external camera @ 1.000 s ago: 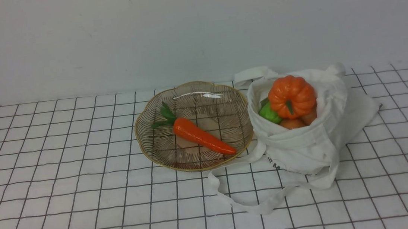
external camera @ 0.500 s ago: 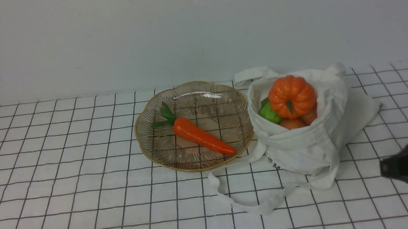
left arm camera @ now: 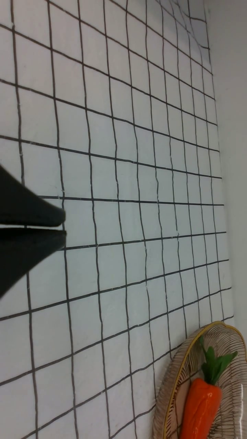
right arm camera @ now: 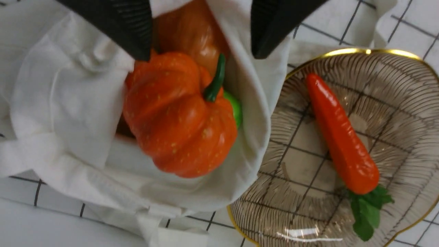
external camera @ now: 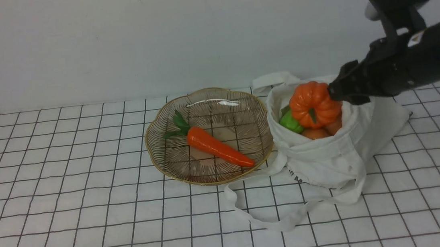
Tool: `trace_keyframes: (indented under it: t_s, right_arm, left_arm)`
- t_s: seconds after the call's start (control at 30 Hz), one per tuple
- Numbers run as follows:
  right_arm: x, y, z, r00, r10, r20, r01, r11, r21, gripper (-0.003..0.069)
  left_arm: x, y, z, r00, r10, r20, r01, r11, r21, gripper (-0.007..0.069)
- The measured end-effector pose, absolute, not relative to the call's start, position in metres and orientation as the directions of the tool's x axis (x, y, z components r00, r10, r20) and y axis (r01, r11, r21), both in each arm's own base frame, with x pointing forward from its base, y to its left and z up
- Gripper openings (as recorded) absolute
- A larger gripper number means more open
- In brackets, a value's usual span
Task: Take vegetables from bag on white checkered tablecloth place on plate.
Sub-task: 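Reach into the cloth bag toward the pumpkin with the right gripper, then move the pumpkin from the bag onto the plate with the right gripper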
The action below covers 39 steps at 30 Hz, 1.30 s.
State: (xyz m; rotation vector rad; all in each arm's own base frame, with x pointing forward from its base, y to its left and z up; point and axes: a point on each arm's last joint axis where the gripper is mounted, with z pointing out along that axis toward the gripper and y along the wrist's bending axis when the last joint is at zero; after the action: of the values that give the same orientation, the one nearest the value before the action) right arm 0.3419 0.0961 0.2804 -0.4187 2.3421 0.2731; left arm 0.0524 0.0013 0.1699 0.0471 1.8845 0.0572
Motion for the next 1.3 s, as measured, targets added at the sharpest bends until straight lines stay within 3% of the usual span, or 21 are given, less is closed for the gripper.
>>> trace_keyframes:
  t_s: [0.13, 0.23, 0.33, 0.53, 0.63, 0.73, 0.9, 1.03, 1.17, 1.3]
  right_arm:
    - [0.371, 0.103, 0.268, -0.691, -0.226, -0.687, -0.374, 0.924, 0.072, 0.0603]
    - [0.388, 0.107, 0.254, -0.702, -0.242, -0.670, -0.382, 0.922, 0.067, 0.0674]
    - [0.401, 0.110, 0.239, -0.717, -0.252, -0.650, -0.384, 0.921, 0.067, 0.0689]
    - [0.407, 0.112, 0.223, -0.731, -0.271, -0.626, -0.394, 0.917, 0.063, 0.0687]
    - [0.408, 0.112, 0.224, -0.729, -0.271, -0.629, -0.396, 0.916, 0.063, 0.0660]
    - [0.408, 0.112, 0.224, -0.727, -0.275, -0.629, -0.398, 0.915, 0.061, 0.0561]
    - [0.407, 0.113, 0.225, -0.728, -0.282, -0.624, -0.405, 0.912, 0.060, 0.0557]
    - [0.404, 0.113, 0.238, -0.716, -0.291, -0.634, -0.418, 0.907, 0.056, 0.0557]
    - [0.405, 0.114, 0.279, -0.654, -0.273, -0.705, -0.430, 0.902, 0.050, 0.0557]
    - [0.401, 0.128, 0.305, -0.630, -0.212, -0.747, -0.447, 0.886, 0.125, 0.0557]
  left_arm:
    - [0.052, 0.001, 0.170, -0.309, 0.062, -0.949, 0.004, 0.998, 0.063, -0.0008]
    - [0.052, 0.001, 0.170, -0.309, 0.062, -0.949, 0.004, 0.998, 0.063, -0.0008]
    - [0.052, 0.001, 0.170, -0.309, 0.062, -0.949, 0.004, 0.998, 0.063, -0.0008]
    - [0.052, 0.001, 0.170, -0.309, 0.062, -0.949, 0.004, 0.998, 0.063, -0.0008]
    - [0.052, 0.001, 0.170, -0.309, 0.062, -0.949, 0.004, 0.998, 0.063, -0.0008]
    - [0.052, 0.001, 0.170, -0.309, 0.062, -0.949, 0.004, 0.998, 0.063, -0.0008]
    - [0.052, 0.001, 0.170, -0.309, 0.062, -0.949, 0.004, 0.998, 0.063, -0.0008]
    - [0.052, 0.001, 0.170, -0.309, 0.062, -0.949, 0.004, 0.998, 0.063, -0.0008]
    - [0.052, 0.001, 0.170, -0.309, 0.062, -0.949, 0.004, 0.998, 0.063, -0.0008]
    - [0.052, 0.001, 0.170, -0.309, 0.062, -0.949, 0.004, 0.998, 0.063, -0.0008]
